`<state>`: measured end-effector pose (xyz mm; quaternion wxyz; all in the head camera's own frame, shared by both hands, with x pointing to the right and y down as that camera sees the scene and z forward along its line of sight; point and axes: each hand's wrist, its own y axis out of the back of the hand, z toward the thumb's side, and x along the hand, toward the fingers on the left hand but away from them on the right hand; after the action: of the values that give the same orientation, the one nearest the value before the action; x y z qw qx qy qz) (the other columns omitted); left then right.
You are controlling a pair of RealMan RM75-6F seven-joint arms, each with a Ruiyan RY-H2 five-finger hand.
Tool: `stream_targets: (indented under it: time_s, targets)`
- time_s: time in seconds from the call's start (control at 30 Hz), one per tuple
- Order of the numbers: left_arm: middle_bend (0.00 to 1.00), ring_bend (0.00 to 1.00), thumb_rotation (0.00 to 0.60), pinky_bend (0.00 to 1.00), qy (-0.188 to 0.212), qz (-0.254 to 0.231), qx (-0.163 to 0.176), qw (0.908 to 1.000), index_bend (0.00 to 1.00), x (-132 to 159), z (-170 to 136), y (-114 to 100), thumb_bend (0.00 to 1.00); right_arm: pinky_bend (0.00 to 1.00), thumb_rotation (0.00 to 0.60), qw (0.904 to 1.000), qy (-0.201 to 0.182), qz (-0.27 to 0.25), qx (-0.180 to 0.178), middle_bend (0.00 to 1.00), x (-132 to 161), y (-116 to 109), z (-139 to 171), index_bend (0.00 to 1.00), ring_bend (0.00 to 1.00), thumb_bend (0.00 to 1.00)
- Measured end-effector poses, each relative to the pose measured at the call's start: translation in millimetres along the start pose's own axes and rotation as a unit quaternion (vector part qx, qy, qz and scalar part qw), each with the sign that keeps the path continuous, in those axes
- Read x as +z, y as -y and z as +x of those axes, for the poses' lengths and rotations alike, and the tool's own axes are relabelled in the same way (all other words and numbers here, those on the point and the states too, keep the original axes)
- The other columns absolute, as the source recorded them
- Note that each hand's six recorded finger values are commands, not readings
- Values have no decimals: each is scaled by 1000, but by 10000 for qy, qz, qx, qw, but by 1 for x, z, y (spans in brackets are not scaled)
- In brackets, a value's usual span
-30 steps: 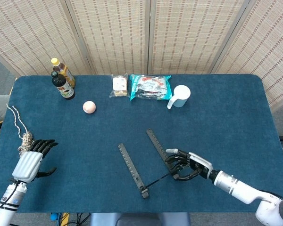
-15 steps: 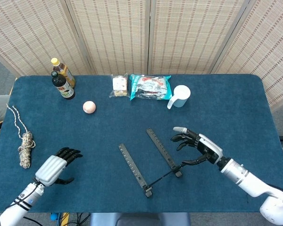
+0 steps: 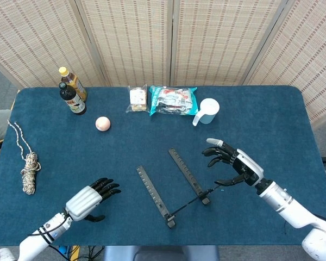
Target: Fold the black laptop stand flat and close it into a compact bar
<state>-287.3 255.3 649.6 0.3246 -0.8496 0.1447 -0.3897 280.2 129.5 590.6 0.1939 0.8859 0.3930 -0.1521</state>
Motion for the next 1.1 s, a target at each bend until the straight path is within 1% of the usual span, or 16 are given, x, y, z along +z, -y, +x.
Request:
stream_targets:
  time_s: [0.13, 0.3, 0.4, 0.67, 0.77, 0.87, 0.97, 1.03, 1.1]
  targets:
    - [63, 9, 600, 23, 190, 164, -107, 9996, 100, 9, 3, 6, 173, 369, 600, 9999, -115, 83, -72, 284, 9, -3, 3, 143, 237, 0]
    - [54, 4, 600, 19, 375, 225, -162, 9989, 91, 17, 5, 12, 173, 369, 600, 9999, -84, 81, -122, 284, 9, -4, 5, 143, 237, 0]
    - [52, 4, 600, 19, 562, 240, -211, 9979, 91, 24, 7, 14, 173, 369, 600, 9999, -72, 78, -127, 284, 8, -4, 6, 143, 237, 0]
    - [49, 5, 600, 18, 1131, 366, -342, 9923, 91, 42, 32, 15, 173, 369, 600, 9997, -106, 69, -196, 283, 9, -6, 8, 141, 237, 0]
    - [49, 4, 600, 19, 1294, 383, -380, 9901, 91, 47, 42, 14, 173, 369, 600, 9996, -65, 163, -216, 273, 8, -8, 10, 133, 238, 0]
    - [49, 4, 600, 19, 1322, 356, -417, 9897, 91, 45, 49, 14, 173, 369, 600, 9989, 15, 425, -217, 245, 5, -10, 12, 88, 240, 0]
    - [49, 5, 600, 19, 1240, 331, -421, 9908, 91, 40, 53, 12, 173, 369, 600, 9962, 165, 830, -221, 215, -1, -11, 13, 41, 222, 0]
    - [48, 4, 600, 18, 1128, 242, -423, 9924, 91, 35, 54, 12, 173, 354, 600, 9933, 372, 1079, -162, 183, -10, -10, 16, 8, 191, 0]
    - [47, 4, 600, 18, 994, 141, -418, 9941, 92, 29, 53, 11, 173, 318, 600, 9914, 562, 1182, -81, 159, -18, -8, 18, 0, 159, 0]
